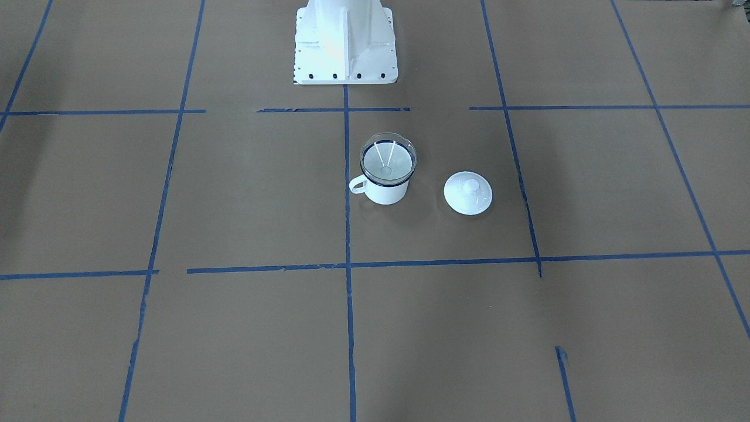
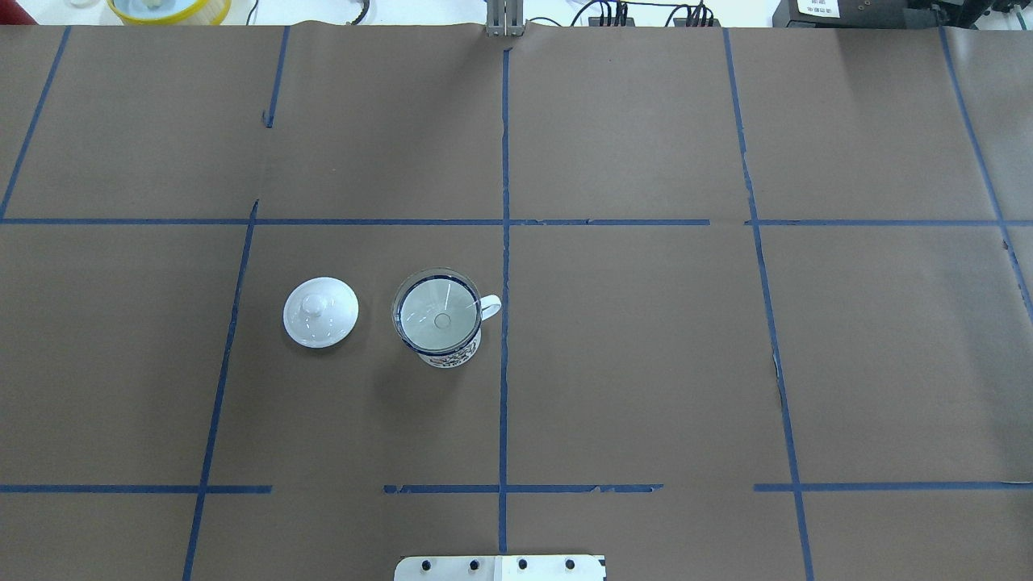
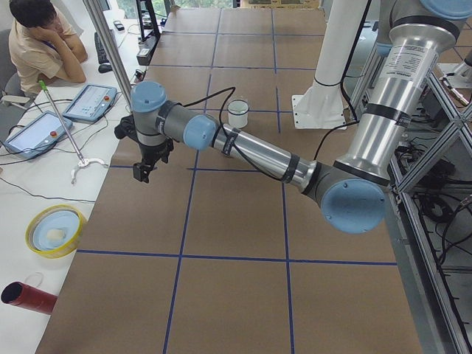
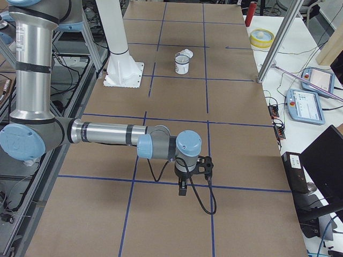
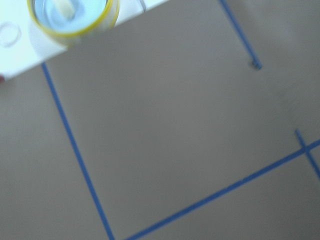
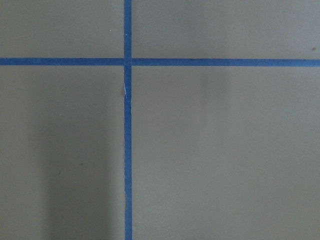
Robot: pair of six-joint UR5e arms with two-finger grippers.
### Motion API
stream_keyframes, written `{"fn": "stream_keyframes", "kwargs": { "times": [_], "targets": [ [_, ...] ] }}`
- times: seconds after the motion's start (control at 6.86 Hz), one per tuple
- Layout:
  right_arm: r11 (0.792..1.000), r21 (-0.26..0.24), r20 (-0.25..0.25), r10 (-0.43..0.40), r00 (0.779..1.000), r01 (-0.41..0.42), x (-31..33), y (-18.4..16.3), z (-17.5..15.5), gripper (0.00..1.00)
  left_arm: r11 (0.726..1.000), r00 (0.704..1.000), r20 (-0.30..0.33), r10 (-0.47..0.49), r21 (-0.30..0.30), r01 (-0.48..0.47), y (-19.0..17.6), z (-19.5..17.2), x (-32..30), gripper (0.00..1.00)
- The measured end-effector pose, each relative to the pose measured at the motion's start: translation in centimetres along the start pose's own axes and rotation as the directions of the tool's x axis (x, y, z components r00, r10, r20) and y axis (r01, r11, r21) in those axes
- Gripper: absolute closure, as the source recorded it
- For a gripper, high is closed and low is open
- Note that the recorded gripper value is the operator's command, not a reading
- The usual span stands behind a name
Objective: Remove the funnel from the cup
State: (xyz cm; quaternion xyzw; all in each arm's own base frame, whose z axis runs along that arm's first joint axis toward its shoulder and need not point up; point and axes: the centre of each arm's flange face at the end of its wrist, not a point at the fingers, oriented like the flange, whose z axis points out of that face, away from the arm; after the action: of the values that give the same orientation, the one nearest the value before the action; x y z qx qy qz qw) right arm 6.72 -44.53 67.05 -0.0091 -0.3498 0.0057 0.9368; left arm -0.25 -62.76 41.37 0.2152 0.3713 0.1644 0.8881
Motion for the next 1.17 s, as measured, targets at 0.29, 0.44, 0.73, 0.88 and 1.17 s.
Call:
{"fn": "stream_keyframes", "kwargs": {
  "times": [0.29,0.44,0.73,0.88,1.17],
  "targets": [
    [1.000,0.000,0.000,0.000,1.000,0.000,0.0,0.0,0.0,0.00,0.978,0.982,-0.060,-0.179,0.094,0.185,-3.0,0.5,5.2,0.00],
    [1.000,0.000,0.000,0.000,1.000,0.000,0.0,0.0,0.0,0.00,0.964,0.965,-0.112,-0.238,0.090,0.248,-4.5,2.1,9.8,0.00],
    [1.000,0.001,0.000,-0.001,1.000,0.001,0.0,0.0,0.0,0.00,0.923,0.906,-0.203,-0.373,0.017,0.384,-7.0,5.4,21.8,0.00],
    [1.000,0.001,0.000,-0.001,1.000,0.001,0.0,0.0,0.0,0.00,0.888,0.870,-0.196,-0.453,-0.020,0.459,-7.4,7.9,28.3,0.00],
    [1.000,0.001,0.000,-0.001,1.000,0.001,-0.1,0.0,-0.1,0.00,0.831,0.824,-0.111,-0.556,-0.091,0.548,-8.8,10.8,41.9,0.00]
  ]
}}
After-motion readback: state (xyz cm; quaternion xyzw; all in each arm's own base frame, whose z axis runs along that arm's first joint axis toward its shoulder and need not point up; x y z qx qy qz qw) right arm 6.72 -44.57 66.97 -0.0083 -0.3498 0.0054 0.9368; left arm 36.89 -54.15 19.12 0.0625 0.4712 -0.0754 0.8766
